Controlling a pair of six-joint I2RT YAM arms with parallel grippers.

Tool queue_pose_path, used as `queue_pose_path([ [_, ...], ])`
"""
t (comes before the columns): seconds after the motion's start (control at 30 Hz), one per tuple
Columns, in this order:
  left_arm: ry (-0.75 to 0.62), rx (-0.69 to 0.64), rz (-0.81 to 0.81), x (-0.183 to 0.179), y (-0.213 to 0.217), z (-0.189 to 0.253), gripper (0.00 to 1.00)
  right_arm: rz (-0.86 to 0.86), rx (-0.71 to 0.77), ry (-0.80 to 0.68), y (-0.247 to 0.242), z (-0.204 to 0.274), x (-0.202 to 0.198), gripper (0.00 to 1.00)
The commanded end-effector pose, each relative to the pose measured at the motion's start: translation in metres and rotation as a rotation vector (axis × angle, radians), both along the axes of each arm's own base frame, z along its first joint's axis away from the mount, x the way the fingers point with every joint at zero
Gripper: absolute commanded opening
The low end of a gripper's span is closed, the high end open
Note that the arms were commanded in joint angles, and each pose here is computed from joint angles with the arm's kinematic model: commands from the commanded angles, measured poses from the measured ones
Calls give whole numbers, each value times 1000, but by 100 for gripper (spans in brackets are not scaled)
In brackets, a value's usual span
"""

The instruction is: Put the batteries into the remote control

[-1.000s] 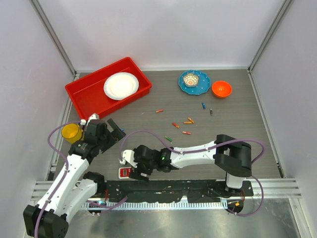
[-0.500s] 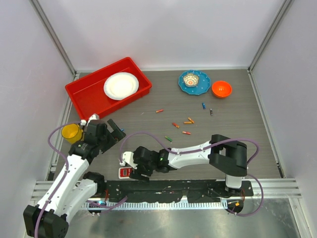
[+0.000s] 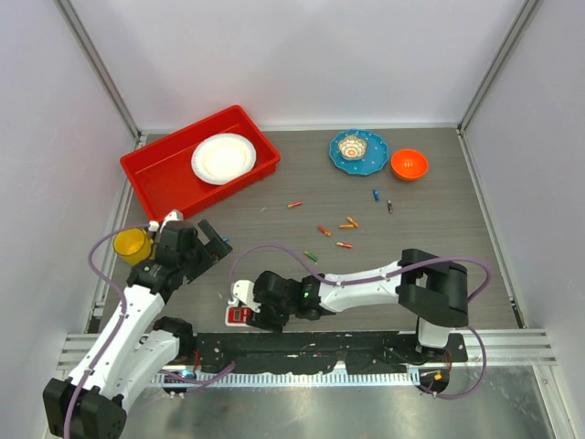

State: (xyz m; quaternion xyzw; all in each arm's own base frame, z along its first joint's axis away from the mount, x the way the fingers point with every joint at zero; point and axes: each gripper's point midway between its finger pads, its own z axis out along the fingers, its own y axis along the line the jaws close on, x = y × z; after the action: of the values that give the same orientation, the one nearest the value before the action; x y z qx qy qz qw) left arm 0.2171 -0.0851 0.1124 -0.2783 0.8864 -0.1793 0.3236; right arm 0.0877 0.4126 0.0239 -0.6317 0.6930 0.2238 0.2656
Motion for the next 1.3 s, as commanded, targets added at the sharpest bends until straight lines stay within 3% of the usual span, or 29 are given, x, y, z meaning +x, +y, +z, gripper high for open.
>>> queue_pose_path([
  [0.0, -102, 16, 32, 17, 6, 39, 100, -71, 80, -52, -12, 45, 7, 41],
  [0.07, -143, 34, 59, 22, 12, 54, 100, -155, 108, -89, -22, 62, 18, 40],
  [0.17, -249, 36, 117, 31, 20, 84, 100, -409, 142, -133, -39, 75, 46, 30],
  [0.2, -270, 28, 131, 33, 21, 89, 99, -523, 170, -89, -40, 79, 52, 19],
  [0.27, -330, 3, 135, 37, 20, 101, 98, -645, 192, -73, -42, 83, 64, 11],
  [0.3, -331, -3, 128, 37, 18, 98, 97, -738, 216, -96, -43, 91, 77, 1],
  [0.43, -304, -25, 88, 38, 9, 88, 93, -1031, 317, -11, -41, 96, 99, 1],
  [0.67, -274, -19, 16, 33, 0, 69, 91, -1357, 362, 76, -58, 73, 129, 1],
  [0.83, -232, -41, -20, 27, -13, 47, 87, -1410, 370, 52, -72, 59, 134, 1],
  [1.17, -230, -53, -64, 24, -34, 33, 85, -1399, 201, 48, -74, 17, 124, 1],
  [1.27, -235, -46, -65, 24, -34, 34, 85, -1380, 197, 58, -70, 17, 122, 19],
])
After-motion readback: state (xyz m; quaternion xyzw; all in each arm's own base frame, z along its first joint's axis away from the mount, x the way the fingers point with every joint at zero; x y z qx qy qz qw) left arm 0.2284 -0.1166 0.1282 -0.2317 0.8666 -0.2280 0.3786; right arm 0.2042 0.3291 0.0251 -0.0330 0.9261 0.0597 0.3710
